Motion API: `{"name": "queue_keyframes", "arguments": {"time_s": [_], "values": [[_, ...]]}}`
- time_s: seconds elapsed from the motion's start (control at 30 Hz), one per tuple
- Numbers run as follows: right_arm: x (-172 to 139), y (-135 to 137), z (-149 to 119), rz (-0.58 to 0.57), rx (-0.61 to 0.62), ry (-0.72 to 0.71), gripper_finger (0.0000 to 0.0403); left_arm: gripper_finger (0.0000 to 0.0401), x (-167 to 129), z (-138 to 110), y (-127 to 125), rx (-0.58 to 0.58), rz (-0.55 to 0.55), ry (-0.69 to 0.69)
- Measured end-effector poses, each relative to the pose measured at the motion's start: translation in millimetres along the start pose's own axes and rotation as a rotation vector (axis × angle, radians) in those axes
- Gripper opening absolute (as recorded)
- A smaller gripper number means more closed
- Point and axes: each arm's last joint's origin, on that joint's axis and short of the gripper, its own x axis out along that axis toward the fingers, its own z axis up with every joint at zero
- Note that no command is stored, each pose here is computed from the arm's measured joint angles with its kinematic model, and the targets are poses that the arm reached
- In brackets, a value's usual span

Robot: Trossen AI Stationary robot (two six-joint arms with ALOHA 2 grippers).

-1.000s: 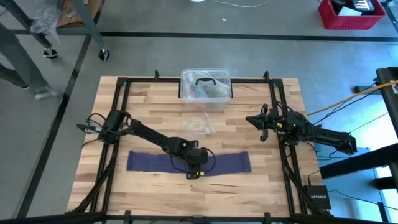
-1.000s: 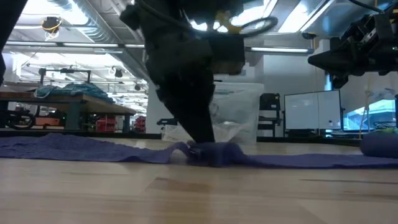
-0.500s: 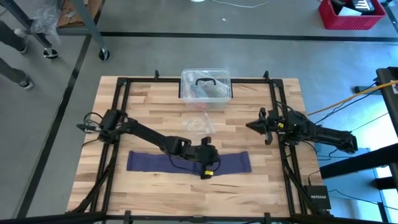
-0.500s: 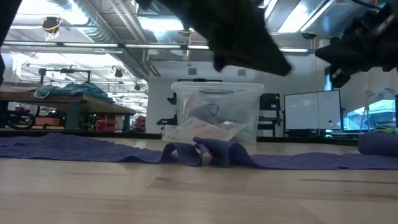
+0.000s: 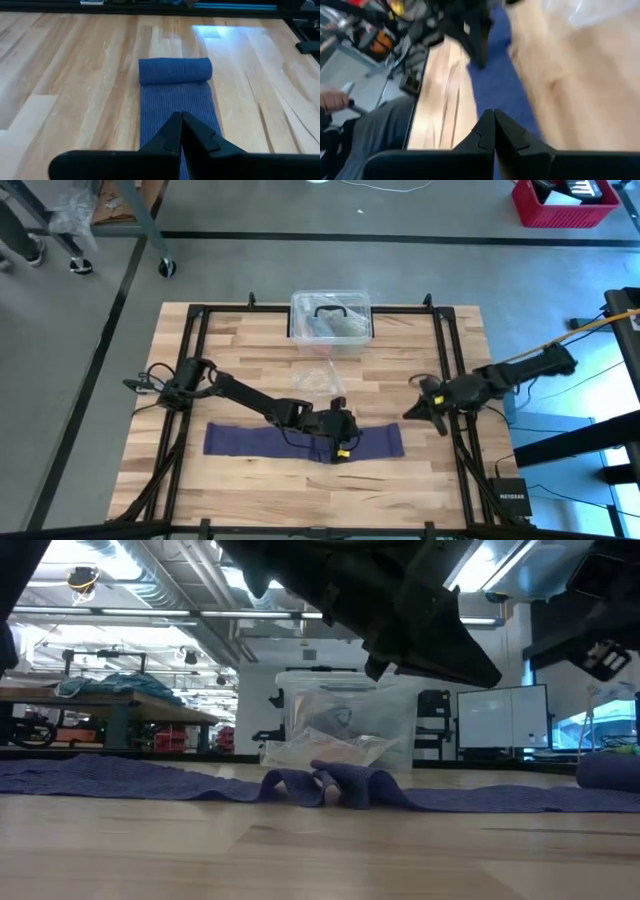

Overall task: Roll bandage
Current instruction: Roll the blue bandage

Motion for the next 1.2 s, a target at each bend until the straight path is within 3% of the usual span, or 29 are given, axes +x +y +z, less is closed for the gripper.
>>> {"name": "queue_keyframes", "arguments": {"time_s": [0.27, 0.5, 0.93, 1.2], "values": [[30.1, 15.6, -29.2, -0.065, 0.089, 0.304, 0.0007, 0.0001, 2.8, 2.7, 13.4, -0.033, -0.004, -0.001], [44.7, 18.6, -45.4, -0.151, 0.237, 0.449, 0.0044, 0.0001, 3.1, 3.9, 15.2, -0.008, -0.003, -0.008], [52.0, 20.1, -49.0, -0.162, 0.325, 0.499, 0.0222, 0.0002, 3.3, 4.4, 17.3, 0.0, 0.002, -0.009], [52.2, 19.4, -48.5, -0.196, 0.391, 0.468, 0.0246, 0.0004, 2.9, 3.7, 14.6, 0.012, -0.014, -0.004]]}}
